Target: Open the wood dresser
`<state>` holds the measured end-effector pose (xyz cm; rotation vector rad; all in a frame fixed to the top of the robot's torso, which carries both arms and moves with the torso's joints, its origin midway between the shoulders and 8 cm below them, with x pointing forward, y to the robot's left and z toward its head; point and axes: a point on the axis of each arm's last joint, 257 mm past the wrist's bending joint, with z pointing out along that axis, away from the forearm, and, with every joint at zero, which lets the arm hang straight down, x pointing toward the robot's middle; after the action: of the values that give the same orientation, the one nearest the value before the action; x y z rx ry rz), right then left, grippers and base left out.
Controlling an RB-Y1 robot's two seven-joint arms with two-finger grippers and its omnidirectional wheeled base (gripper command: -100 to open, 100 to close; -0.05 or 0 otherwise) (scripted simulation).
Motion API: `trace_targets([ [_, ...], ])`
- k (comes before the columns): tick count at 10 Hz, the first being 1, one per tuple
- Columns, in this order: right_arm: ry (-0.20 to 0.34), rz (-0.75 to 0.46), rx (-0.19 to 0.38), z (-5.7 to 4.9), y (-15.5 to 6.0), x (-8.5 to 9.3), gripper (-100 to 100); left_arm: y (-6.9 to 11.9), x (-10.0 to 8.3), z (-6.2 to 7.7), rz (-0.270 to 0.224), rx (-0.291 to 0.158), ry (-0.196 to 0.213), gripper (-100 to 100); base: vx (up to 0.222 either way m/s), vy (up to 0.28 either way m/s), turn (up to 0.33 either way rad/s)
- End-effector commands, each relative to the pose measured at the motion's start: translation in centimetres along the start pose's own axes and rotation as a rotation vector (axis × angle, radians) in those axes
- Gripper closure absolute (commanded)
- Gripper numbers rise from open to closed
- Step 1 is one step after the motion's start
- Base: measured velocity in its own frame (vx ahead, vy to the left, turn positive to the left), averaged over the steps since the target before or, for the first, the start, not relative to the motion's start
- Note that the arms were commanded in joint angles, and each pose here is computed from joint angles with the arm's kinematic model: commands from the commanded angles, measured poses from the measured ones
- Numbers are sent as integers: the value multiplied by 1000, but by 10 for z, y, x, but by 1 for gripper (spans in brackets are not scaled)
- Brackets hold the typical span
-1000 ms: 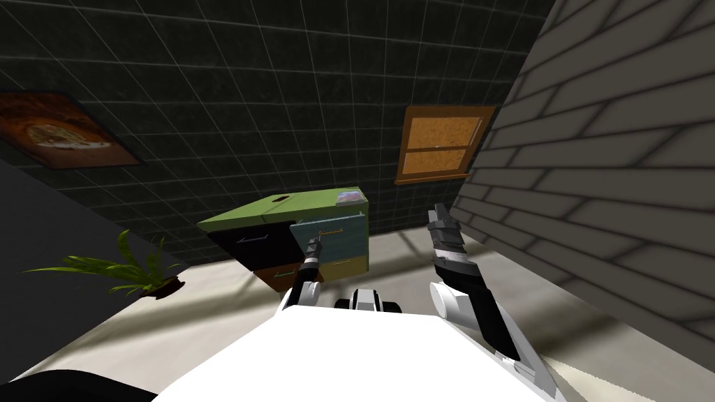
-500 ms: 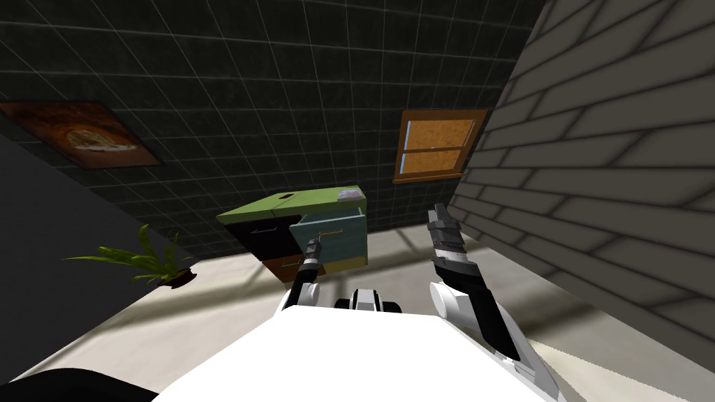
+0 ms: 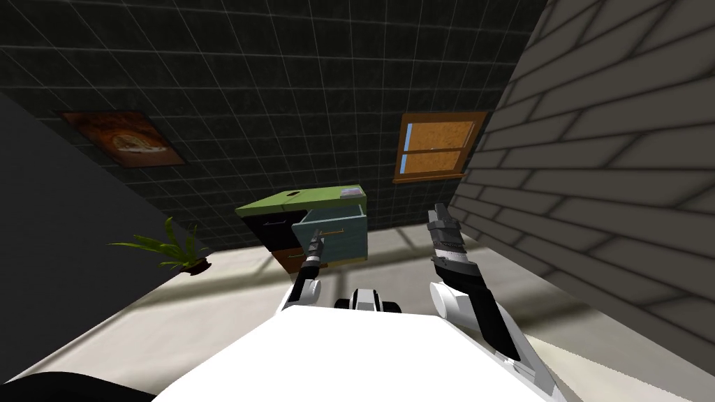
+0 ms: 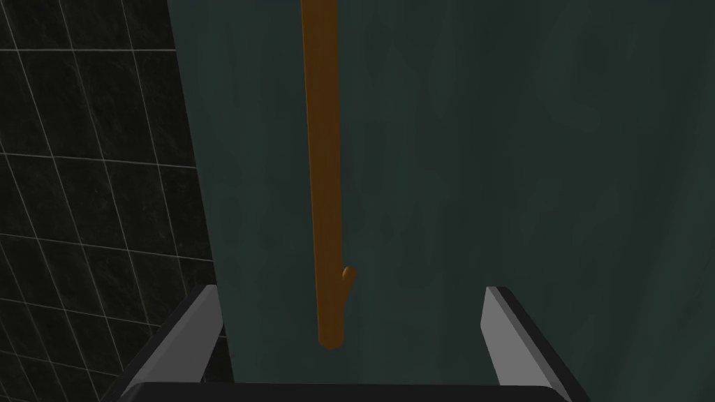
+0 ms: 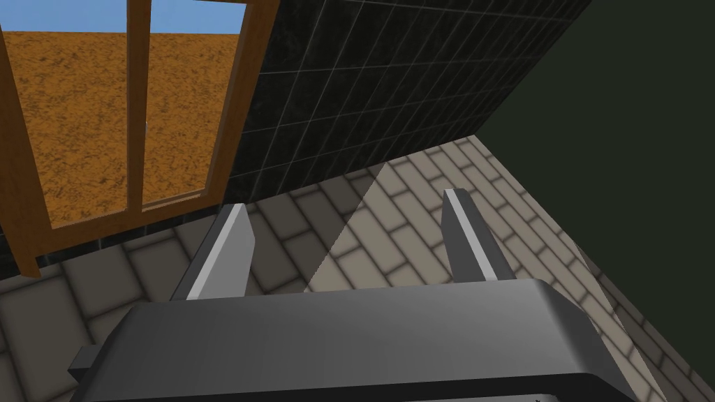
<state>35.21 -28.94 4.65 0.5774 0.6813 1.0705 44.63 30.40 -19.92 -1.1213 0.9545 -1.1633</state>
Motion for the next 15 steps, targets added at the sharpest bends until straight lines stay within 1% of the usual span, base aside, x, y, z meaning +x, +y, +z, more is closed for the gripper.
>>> trace_targets([
  [1, 0, 0, 0, 0, 0, 0, 0, 6, 12, 17, -18, 6, 35, -100, -72, -41, 182],
  [3, 0, 0, 0, 0, 0, 0, 0, 15, 25, 33, -29, -1, 53, -100, -51, -24, 26],
  [4, 0, 0, 0, 0, 0, 0, 0, 19, 24, 32, -28, -10, 52, -100, -8, -1, -12],
  [5, 0, 0, 0, 0, 0, 0, 0, 16, 28, 43, -36, 3, 73, -100, -57, -28, 171],
  [7, 0, 0, 0, 0, 0, 0, 0, 18, 38, 57, -42, 5, 87, -100, -58, -30, 39],
  [9, 0, 0, 0, 0, 0, 0, 0, 27, 39, 56, -42, -12, 88, -100, -7, -2, -8],
  [10, 0, 0, 0, 0, 0, 0, 0, 23, 42, 69, -47, 1, 106, -100, -61, -25, 164],
  [12, 0, 0, 0, 0, 0, 0, 0, 26, 52, 82, -51, -3, 120, -100, -62, -24, 45],
  [13, 0, 0, 0, 0, 0, 0, 0, 31, 52, 82, -50, -14, 120, -100, -7, -8, -16],
  [14, 0, 0, 0, 0, 0, 0, 0, 27, 54, 94, -53, -2, 135, -100, -48, -21, 165],
  [15, 0, 0, 0, 0, 0, 0, 0, 30, 58, 101, -53, -9, 141, -100, -72, -38, 93],
])
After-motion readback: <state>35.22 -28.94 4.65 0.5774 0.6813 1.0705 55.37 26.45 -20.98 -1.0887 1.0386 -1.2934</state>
